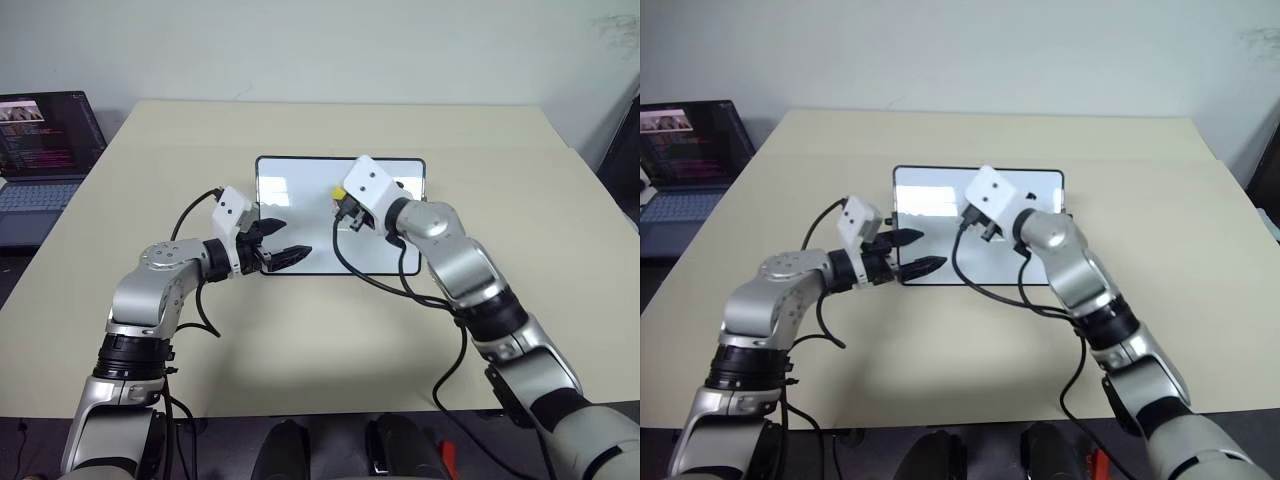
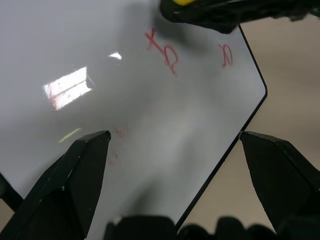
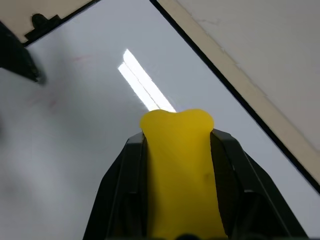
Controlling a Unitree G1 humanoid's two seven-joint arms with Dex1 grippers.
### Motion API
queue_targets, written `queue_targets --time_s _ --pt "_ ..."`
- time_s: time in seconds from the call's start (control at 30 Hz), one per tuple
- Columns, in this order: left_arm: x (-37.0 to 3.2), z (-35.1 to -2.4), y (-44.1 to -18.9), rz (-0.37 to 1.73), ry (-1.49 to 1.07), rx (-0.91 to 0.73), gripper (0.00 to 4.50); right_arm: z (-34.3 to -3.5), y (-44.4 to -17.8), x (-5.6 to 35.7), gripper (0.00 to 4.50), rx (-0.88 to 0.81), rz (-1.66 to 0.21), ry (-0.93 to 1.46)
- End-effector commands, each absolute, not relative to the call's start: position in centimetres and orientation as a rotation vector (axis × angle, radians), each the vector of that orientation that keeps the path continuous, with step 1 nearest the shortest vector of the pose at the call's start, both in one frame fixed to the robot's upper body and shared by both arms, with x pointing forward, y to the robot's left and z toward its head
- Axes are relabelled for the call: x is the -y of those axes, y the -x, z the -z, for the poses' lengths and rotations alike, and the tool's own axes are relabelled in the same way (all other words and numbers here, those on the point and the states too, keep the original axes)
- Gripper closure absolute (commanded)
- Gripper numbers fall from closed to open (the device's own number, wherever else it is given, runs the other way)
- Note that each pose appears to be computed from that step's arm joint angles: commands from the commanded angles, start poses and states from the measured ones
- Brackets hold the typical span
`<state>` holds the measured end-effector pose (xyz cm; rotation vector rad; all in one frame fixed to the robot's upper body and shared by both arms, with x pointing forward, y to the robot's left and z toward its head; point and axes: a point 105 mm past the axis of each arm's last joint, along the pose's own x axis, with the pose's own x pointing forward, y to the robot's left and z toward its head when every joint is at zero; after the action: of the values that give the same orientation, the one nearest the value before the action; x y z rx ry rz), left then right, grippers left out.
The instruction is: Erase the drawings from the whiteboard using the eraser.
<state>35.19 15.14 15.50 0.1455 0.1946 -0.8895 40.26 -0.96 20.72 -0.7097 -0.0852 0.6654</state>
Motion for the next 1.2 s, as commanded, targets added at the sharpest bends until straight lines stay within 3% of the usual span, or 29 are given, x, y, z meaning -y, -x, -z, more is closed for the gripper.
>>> queue_targets --time_s 0.03,0.27,0.4,0.57,0.93,1.2 --pt "-14.7 -17.1 -35.0 0.906 -0.182 -0.134 0.00 -21.4 -40.8 0.0 3.14 0.149 -0.668 0.765" --pt "-14.7 -17.1 -34.6 0.907 -0.184 -0.133 0.00 -15.5 -40.2 1.4 3.15 -0.027 -0.779 0.898" --pt "-14.7 -16.9 -34.5 0.905 -0.181 -0.138 0.00 -16.2 -40.7 1.7 3.15 0.001 -0.737 0.903" --pt "-14.5 -16.3 -34.2 0.915 -0.182 -0.158 0.00 -19.5 -42.4 2.8 3.15 0.097 -0.596 0.876" --pt "-14.4 -15.8 -33.8 0.932 -0.184 -0.177 0.00 -14.1 -40.2 2.6 3.15 -0.102 -0.804 0.952" --pt "-14.3 -15.9 -33.7 0.934 -0.182 -0.177 0.00 -18.5 -42.2 2.9 3.15 0.076 -0.620 0.940"
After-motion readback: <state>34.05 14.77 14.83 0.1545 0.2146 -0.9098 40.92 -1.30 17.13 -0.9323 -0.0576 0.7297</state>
